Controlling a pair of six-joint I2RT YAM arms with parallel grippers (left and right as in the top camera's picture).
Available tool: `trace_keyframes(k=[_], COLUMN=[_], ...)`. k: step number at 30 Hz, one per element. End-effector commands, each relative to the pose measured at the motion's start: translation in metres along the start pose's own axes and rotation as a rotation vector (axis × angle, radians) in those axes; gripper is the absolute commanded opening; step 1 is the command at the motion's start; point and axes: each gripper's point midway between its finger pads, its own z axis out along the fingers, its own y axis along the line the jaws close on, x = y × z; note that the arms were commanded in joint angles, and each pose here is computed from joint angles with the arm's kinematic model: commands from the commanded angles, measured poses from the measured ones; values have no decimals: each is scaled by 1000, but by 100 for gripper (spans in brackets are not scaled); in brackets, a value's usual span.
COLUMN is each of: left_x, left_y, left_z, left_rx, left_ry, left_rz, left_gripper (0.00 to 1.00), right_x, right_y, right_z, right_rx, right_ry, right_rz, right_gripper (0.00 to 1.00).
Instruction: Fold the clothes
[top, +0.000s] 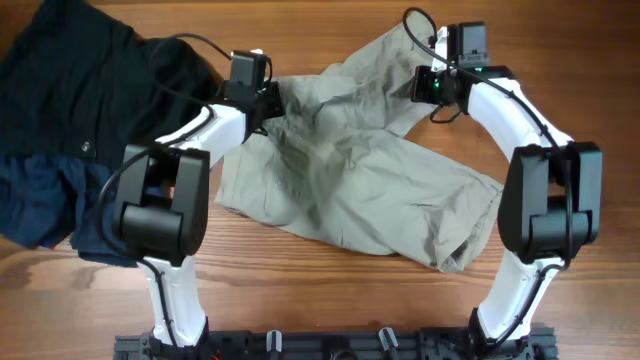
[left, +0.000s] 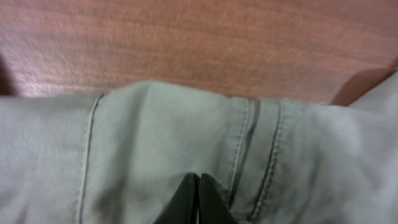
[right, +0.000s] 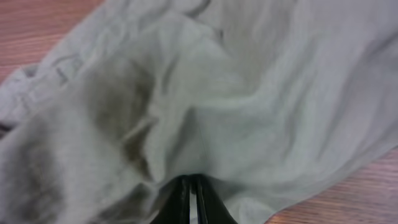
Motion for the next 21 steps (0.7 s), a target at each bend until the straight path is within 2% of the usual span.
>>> trace_keyframes(k=[1,5,12,18,20,21], left_x=[11,18,50,70,72,72], left_y=[5,8,23,31,31,32], left_z=[9,9,4,-2,-3,-3], left_rx=[-28,-40,-102,-135,-139,-140], left_ry=[29,58,190,270,279,283], left_rz=[-17,-16,-14,-13,-12,-13], left_gripper=[4,4,4,4,4,4], right_x=[18,46,75,113,122,126], right_y=[0,-8,-29,-90,-111,-121], right_z=[18,37,33,4,-7,-11], right_rx=[-6,17,138,428,456,471], right_ry=[65,161,266,397,436,450], right_rz=[66,108,142,259,319,362], right_gripper=[6,5,5,5,12,12])
